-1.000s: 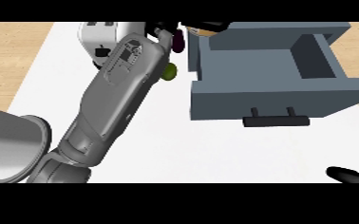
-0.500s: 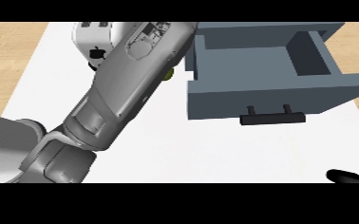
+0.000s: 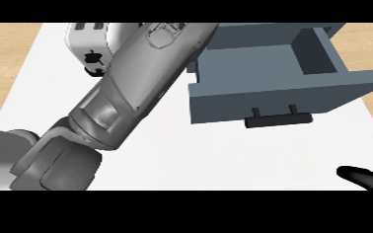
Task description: Pick up the can, place it into the drawer and close the drawer
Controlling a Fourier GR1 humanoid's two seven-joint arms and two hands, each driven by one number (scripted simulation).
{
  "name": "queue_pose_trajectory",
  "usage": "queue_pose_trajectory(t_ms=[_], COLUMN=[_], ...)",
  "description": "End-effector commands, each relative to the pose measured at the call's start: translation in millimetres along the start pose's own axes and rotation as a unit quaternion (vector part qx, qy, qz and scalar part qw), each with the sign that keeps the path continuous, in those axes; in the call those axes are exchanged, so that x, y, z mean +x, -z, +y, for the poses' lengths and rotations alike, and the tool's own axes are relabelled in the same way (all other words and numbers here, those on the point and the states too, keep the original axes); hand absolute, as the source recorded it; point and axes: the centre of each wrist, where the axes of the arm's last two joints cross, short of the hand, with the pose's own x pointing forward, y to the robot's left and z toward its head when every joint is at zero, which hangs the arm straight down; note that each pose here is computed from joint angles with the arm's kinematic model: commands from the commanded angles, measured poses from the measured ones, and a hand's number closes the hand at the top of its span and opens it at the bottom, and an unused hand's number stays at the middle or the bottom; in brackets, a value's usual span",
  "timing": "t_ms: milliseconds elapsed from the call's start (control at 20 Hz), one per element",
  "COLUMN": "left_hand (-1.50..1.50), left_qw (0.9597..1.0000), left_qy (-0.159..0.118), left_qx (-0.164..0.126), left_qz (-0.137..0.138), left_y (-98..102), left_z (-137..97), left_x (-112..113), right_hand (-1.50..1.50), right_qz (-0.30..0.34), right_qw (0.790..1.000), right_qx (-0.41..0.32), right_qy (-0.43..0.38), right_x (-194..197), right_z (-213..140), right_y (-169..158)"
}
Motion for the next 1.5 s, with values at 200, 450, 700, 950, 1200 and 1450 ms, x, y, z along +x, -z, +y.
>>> queue_pose_trajectory(t_ms=[200,450,700,950,1200,1450], left_hand=[-1.50,-1.50,-1.50,-1.50,-1.50,-1.50], left_qw=[0.9980,0.9961,0.9956,0.9955,0.9947,0.9944], left_qy=[0.015,0.015,0.009,-0.016,-0.055,-0.056], left_qx=[0.061,0.087,0.093,0.093,0.087,0.090], left_qz=[0.004,0.000,-0.009,-0.004,-0.003,-0.008], left_y=[5,6,6,7,7,7], left_z=[-5,-2,-4,-3,1,-2], left_x=[12,-1,1,5,-2,10], right_hand=[-1.50,-1.50,-1.50,-1.50,-1.50,-1.50], right_qz=[-0.011,-0.021,-0.043,-0.079,-0.092,-0.117], right_qw=[1.000,1.000,0.996,0.985,0.964,0.938], right_qx=[0.012,0.011,0.043,0.066,0.097,0.110], right_qy=[-0.003,-0.008,-0.068,-0.140,-0.230,-0.308], right_x=[7,0,7,13,-2,-7], right_z=[4,3,10,19,30,56], right_y=[2,15,17,22,43,63])
